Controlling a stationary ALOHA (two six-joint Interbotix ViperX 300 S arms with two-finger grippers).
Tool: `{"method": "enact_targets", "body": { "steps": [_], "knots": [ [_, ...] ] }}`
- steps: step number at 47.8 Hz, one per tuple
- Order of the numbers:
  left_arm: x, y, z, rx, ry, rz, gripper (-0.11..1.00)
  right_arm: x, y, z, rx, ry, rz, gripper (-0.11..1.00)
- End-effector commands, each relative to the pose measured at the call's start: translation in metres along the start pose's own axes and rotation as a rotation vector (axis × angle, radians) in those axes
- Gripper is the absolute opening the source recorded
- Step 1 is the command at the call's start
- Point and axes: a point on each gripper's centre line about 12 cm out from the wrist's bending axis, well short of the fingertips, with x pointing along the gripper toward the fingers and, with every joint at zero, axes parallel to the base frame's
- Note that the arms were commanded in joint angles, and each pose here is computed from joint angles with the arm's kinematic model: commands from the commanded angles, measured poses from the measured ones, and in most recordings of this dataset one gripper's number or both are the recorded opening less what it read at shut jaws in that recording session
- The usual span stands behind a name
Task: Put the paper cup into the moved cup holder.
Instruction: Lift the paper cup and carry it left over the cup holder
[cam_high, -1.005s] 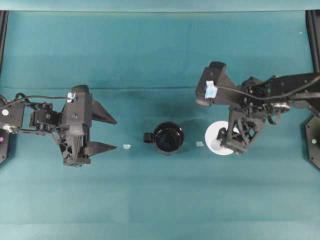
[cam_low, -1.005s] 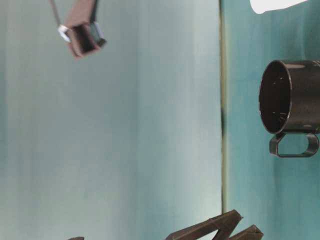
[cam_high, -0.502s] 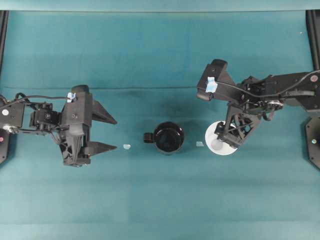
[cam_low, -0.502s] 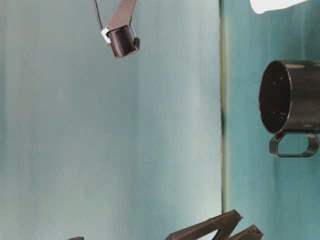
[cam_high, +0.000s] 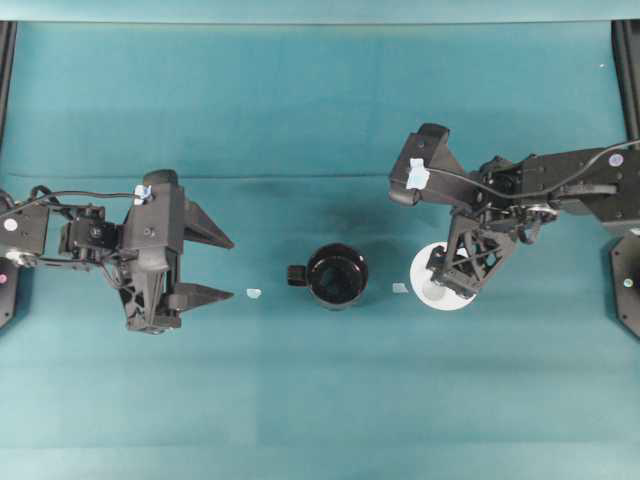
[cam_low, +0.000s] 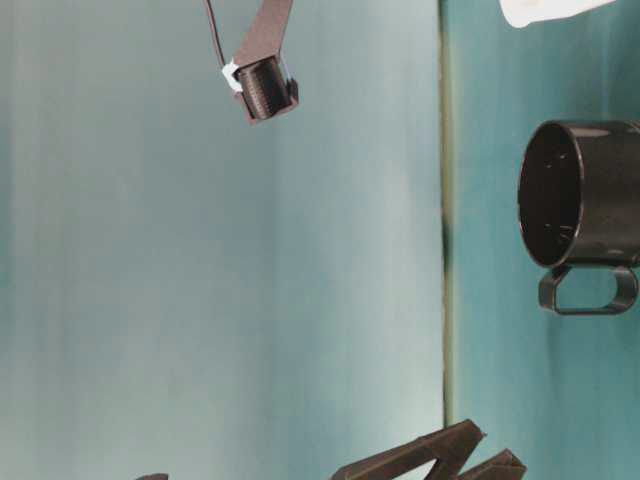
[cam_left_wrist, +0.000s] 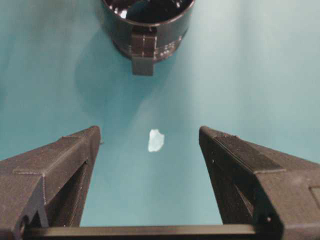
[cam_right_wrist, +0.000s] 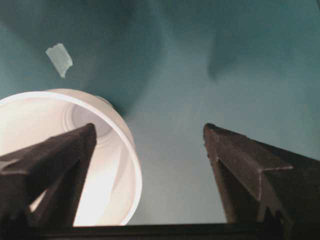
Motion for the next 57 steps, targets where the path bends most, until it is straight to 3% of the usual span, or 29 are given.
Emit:
{"method": "enact_targets", "body": {
  "steps": [1, 4, 14, 19, 37, 57],
  "knots": [
    [-0.001, -0.001, 0.007, 0.003, -0.023, -0.004, 0.8, -0.004, 0.004, 0.003, 0.005, -0.014, 0.015, 0.87],
    [-0.001, -0.001, 0.008, 0.003, -0.023, -0.003, 0.8, -0.004, 0.007, 0.003, 0.011, -0.014, 0.025, 0.76],
    [-0.001, -0.001, 0.008, 0.002, -0.024, -0.002, 0.8, -0.01, 0.013, 0.002, 0.017, -0.017, 0.047, 0.19],
    [0.0, -0.001, 0.008, 0.002, -0.023, -0.002, 0.8, -0.014, 0.013, 0.001, 0.018, -0.017, 0.051, 0.03],
    [0.0, -0.001, 0.008, 0.001, -0.023, -0.002, 0.8, -0.051, 0.014, 0.011, 0.026, -0.034, 0.06, 0.02],
    [0.0, -0.001, 0.008, 0.002, -0.023, -0.003, 0.8, -0.138, 0.027, 0.059, 0.016, -0.11, 0.09, 0.02]
  ]
}}
